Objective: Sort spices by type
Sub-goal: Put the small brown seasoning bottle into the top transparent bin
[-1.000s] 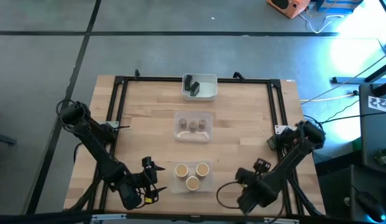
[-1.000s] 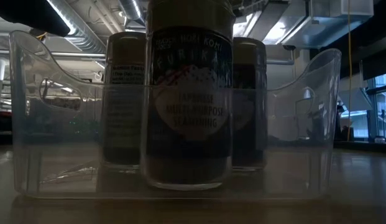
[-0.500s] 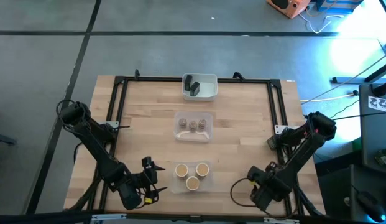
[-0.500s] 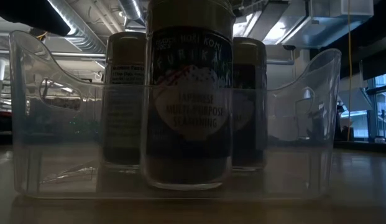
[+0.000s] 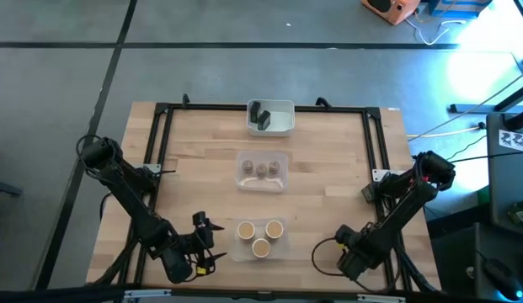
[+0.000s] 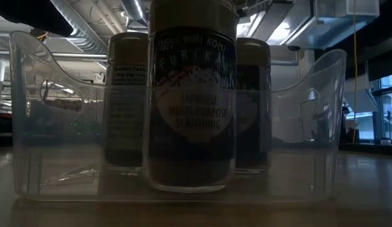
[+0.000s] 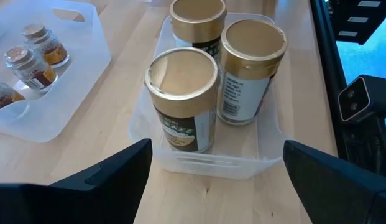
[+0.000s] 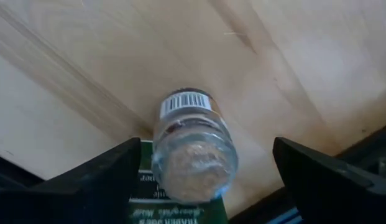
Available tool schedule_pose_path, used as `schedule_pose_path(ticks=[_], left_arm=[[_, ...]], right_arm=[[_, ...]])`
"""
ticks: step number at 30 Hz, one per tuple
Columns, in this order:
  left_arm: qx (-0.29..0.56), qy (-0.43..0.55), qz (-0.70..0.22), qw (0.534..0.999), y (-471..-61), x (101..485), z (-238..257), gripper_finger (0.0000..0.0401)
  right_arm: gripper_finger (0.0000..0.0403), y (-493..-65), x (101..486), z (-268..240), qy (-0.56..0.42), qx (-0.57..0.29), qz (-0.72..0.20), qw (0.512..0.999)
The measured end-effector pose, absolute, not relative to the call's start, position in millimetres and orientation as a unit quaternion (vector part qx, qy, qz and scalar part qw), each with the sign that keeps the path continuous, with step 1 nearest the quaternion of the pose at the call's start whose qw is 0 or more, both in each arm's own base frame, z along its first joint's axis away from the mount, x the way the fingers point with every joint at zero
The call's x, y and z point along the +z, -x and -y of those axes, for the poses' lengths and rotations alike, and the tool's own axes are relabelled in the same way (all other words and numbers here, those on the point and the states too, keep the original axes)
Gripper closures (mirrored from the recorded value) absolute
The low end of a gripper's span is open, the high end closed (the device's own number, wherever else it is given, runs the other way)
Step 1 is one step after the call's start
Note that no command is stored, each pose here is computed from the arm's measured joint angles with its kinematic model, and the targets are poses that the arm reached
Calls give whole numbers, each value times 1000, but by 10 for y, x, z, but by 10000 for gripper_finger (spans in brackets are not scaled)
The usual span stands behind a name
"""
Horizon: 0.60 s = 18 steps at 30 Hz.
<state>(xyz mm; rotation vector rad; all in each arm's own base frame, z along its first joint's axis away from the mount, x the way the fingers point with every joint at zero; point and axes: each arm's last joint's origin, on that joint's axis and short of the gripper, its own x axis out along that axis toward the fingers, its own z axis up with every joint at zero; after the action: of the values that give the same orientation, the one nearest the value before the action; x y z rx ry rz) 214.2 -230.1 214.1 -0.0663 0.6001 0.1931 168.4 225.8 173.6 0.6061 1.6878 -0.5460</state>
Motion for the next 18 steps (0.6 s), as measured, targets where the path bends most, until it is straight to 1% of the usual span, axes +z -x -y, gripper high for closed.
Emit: schedule_pose_path(ticks=[2,5,11,15,18], left_arm=[[95,32,-295,950,-2142,2141,2301,56],[95,30,-295,950,-2145,2141,2299,56],[94,28,-296,950,-2145,2141,2299,56],[93,23,-296,950,-2145,2141,2299,56],[93,23,-296,950,-2145,2141,2299,56]], right_arm=[[46,-1685,1703,-2257,-264,-230,-723,596],[72,-1685,1673,-2255,-266,-224,-721,599],[156,-1666,1646,-2232,-260,-230,-725,595],[213,-1670,1648,-2233,-251,-217,-728,600],[214,-1677,1658,-2238,-243,-206,-728,607]])
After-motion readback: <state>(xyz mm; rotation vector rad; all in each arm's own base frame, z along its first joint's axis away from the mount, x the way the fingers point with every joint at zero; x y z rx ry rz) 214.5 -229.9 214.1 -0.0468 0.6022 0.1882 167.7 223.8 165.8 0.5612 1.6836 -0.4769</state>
